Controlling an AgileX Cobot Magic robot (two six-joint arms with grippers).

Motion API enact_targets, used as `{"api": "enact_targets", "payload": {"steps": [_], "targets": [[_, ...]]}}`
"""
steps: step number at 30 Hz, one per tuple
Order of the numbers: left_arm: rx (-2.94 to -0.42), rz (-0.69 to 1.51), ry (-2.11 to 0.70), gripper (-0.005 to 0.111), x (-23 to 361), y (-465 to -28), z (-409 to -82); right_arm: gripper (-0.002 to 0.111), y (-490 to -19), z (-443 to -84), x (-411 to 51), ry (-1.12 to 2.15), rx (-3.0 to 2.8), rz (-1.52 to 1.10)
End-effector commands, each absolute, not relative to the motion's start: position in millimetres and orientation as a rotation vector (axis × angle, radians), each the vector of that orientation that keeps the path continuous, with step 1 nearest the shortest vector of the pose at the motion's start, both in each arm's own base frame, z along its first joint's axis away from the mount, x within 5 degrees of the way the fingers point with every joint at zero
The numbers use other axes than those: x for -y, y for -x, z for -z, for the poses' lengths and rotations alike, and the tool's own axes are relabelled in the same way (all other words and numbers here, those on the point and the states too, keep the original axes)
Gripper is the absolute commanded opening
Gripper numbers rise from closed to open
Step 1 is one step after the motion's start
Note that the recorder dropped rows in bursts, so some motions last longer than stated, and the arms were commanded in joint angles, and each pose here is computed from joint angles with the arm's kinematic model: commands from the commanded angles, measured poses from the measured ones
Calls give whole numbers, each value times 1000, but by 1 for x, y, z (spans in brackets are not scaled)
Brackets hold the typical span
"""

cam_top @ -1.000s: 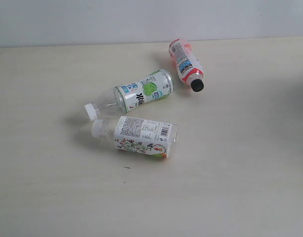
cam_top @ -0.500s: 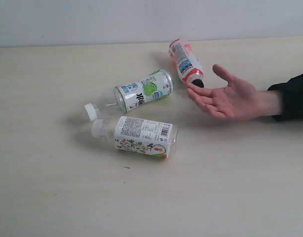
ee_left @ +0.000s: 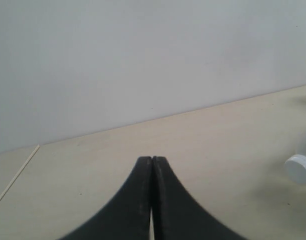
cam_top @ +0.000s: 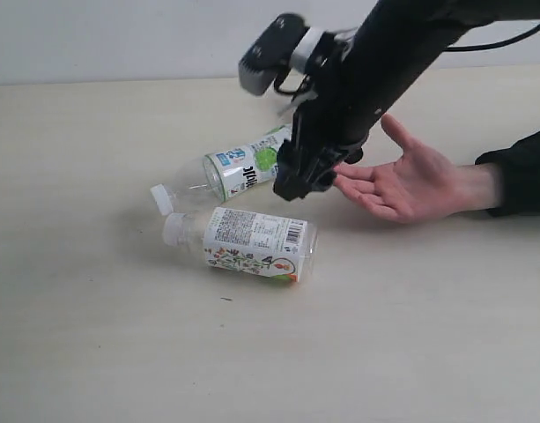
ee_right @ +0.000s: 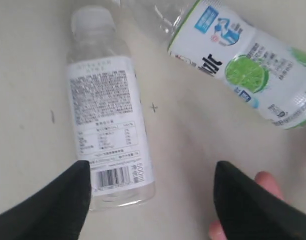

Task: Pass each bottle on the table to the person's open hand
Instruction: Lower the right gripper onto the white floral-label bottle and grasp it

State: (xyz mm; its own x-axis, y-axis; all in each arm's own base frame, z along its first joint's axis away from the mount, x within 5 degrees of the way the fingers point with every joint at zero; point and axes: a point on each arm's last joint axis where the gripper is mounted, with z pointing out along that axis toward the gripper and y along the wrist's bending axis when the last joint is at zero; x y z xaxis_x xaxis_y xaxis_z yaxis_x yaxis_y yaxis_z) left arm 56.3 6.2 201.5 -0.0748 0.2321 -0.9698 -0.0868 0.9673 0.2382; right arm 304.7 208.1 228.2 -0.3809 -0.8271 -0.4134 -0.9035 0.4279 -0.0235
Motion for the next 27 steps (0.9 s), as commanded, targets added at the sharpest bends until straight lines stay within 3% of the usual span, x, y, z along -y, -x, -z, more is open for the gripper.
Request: {"api": "enact_targets", "payload": {"steps": [1,12,27], "targets": [[-1617,-261,-116,0,-6,-56,-201,73,-310,-203,-229,1727,-2241,-107],[-1617,-261,-116,0,-6,-56,-201,80,-300,-178,-257,1831,-2173,-134],[-1617,-261,-116,0,-6,-56,-201,77,-302,-129,-260,1902,-2266,-160]]}}
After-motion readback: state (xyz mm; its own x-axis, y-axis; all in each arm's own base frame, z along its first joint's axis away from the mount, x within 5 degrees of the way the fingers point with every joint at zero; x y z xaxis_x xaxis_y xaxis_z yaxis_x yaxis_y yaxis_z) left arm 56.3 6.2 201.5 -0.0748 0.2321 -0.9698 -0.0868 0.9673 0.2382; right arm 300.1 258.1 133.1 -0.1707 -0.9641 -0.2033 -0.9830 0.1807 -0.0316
